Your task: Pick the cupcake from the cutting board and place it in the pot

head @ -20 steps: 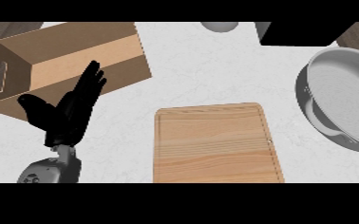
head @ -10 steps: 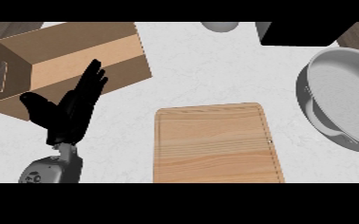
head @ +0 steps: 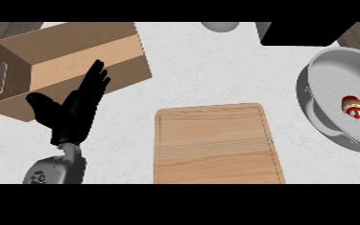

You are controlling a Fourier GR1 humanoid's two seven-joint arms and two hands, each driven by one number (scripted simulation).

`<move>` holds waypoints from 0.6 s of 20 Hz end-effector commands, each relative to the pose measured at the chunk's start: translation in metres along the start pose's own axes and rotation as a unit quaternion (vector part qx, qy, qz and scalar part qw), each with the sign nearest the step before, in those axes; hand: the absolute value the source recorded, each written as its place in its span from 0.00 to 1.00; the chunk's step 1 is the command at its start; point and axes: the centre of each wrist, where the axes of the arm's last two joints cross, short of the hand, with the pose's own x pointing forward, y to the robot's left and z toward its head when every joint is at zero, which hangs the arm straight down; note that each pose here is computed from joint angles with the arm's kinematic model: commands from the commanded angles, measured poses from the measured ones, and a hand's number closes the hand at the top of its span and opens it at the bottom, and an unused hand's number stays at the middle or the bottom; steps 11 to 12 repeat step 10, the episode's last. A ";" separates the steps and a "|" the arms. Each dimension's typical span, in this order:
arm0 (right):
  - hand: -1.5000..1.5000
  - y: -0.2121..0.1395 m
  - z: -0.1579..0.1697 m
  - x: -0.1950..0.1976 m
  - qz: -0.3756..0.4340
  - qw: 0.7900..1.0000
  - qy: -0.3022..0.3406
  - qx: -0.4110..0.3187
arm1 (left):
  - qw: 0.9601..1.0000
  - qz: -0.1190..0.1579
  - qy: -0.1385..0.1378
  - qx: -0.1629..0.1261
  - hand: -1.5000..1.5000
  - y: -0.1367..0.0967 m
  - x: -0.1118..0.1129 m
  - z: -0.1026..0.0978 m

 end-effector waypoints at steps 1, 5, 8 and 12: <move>0.00 0.017 -0.017 -0.006 -0.097 0.995 -0.018 -0.020 | 1.000 0.009 0.005 0.001 0.50 -0.005 0.011 -0.003; 0.00 -0.019 -0.003 -0.005 -0.164 0.975 -0.063 -0.134 | 1.000 -0.002 0.003 0.008 0.50 0.006 0.003 0.013; 0.00 -0.026 -0.002 -0.015 -0.196 0.961 -0.057 -0.189 | 1.000 0.002 0.006 0.011 0.50 0.007 0.006 -0.008; 0.00 -0.068 0.027 -0.027 -0.192 0.958 -0.062 -0.206 | 1.000 0.002 -0.002 0.002 0.50 0.005 0.003 0.002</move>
